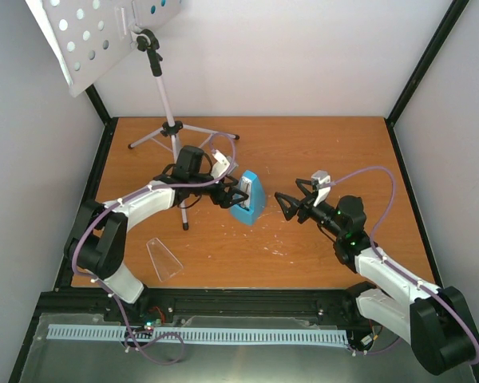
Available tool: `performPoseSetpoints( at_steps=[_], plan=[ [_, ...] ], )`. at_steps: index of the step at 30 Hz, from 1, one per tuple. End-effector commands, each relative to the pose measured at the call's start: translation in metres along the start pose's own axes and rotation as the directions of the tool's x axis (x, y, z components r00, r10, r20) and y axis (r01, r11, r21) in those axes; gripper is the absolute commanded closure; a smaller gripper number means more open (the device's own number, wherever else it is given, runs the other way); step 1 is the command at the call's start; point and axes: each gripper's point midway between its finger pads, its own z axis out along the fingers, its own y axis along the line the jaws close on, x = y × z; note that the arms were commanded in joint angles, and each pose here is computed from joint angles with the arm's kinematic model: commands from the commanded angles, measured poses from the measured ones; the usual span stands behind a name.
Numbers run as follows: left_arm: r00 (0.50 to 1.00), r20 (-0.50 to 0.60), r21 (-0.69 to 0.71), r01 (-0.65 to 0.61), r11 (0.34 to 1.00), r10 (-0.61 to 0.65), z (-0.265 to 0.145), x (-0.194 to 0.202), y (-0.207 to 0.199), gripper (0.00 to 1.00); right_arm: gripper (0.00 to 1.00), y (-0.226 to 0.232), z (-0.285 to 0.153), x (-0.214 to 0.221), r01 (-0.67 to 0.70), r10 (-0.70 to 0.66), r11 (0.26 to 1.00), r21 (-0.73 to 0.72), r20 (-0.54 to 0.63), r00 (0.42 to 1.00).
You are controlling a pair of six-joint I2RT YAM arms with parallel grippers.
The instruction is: Pack up the instrument practice props
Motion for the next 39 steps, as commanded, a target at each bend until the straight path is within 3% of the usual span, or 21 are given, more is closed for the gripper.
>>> performPoseSetpoints(
  at_steps=[1, 22, 39],
  plan=[
    [0.997, 0.049, 0.013, -0.056, 0.998, 0.055, 0.004, -0.02, -0.004, 0.15, 0.0, -0.001, 0.001, -0.001, -0.003, 0.003, 1.0, -0.003, 0.023, 1.0],
    [0.993, 0.035, -0.076, -0.109, 0.991, 0.112, 0.012, -0.02, 0.003, 0.31, 0.0, -0.004, 0.006, 0.01, -0.028, 0.028, 1.0, -0.013, 0.0, 1.0],
    [0.995, 0.01, -0.05, -0.102, 0.994, 0.103, 0.021, -0.008, 0.003, 0.47, 0.0, -0.002, 0.006, 0.009, -0.052, 0.053, 0.998, -0.031, 0.016, 0.998]
  ],
)
